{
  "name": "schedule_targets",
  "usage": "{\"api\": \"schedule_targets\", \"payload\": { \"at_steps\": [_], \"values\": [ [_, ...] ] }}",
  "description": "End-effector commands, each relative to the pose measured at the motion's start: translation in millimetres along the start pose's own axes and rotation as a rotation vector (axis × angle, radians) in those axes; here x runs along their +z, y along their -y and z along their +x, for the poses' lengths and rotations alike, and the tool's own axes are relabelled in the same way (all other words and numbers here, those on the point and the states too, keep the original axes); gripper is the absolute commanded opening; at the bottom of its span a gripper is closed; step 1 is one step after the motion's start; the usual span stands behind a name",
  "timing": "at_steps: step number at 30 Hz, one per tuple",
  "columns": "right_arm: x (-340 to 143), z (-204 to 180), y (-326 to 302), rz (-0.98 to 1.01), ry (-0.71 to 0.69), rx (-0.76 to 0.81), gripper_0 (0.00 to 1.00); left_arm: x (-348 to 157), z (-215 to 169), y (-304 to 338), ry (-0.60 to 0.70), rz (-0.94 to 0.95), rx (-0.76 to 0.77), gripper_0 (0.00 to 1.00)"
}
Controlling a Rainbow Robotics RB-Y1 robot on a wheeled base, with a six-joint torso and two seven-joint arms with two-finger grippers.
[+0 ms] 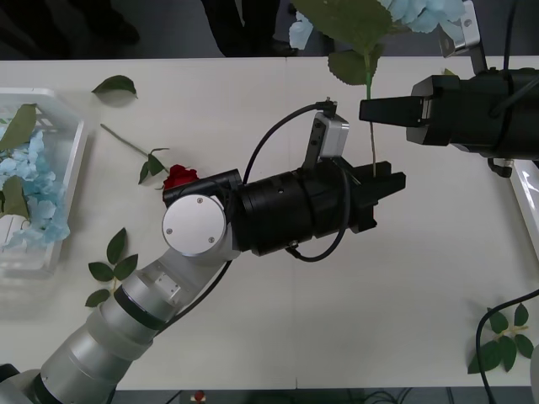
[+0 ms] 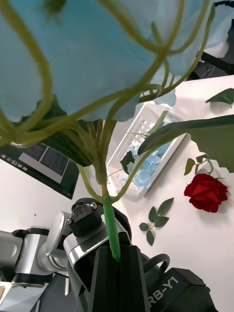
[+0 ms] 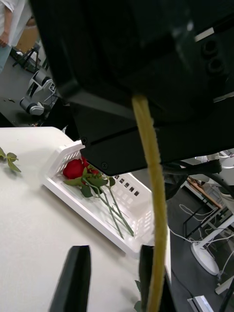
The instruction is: Place the red flowers into the right box and the blue flowers into the left box. If a person shows an open palm, hand one flower to the person first, then continue sorting.
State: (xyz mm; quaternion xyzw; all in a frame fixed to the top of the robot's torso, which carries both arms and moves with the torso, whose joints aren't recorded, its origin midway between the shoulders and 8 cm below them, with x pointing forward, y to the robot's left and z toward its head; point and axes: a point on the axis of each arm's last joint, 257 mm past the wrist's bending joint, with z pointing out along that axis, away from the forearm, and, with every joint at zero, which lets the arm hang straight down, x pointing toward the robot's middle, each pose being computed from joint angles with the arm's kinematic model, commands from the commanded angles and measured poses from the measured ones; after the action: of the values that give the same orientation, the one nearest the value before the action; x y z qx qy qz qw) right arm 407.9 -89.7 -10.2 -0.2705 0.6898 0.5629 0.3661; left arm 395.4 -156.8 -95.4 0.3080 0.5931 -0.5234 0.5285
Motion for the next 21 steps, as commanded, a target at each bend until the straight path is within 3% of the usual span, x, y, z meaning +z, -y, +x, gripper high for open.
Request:
{"api": "schedule_targets", "payload": {
  "at_steps": [1, 6, 8, 10, 11, 12, 21],
  "values": [
    [-3.1, -6.9, -8.0, 0.003, 0.003, -0.020, 0.00, 10.4, -33.7, 23.4, 0.076, 0.040, -0.012, 0.00],
    [-3.1, -6.9, -8.0, 0.003, 0.003, -0.020, 0.01, 8.7, -35.8, 19.6, 0.082, 0.031, -0.013, 0.00],
    [-3.1, -6.9, -8.0, 0.003, 0.003, -0.020, 0.17, 8.0, -35.4, 18.9, 0.080, 0.030, -0.013, 0.00],
    [-3.1, -6.9, -8.0, 0.003, 0.003, -0.020, 0.52, 6.9, -35.7, 17.2, 0.082, 0.027, -0.014, 0.00],
    [-3.1, -6.9, -8.0, 0.003, 0.003, -0.020, 0.84, 6.3, -35.4, 17.0, 0.081, 0.026, -0.014, 0.00],
    [-3.1, -6.9, -8.0, 0.003, 0.003, -0.020, 1.00, 5.2, -35.2, 16.1, 0.082, 0.023, -0.015, 0.00],
    [-3.1, -6.9, -8.0, 0.003, 0.003, -0.020, 1.00, -20.7, -46.1, 5.3, 0.071, 0.009, 0.009, 0.00]
  ]
}}
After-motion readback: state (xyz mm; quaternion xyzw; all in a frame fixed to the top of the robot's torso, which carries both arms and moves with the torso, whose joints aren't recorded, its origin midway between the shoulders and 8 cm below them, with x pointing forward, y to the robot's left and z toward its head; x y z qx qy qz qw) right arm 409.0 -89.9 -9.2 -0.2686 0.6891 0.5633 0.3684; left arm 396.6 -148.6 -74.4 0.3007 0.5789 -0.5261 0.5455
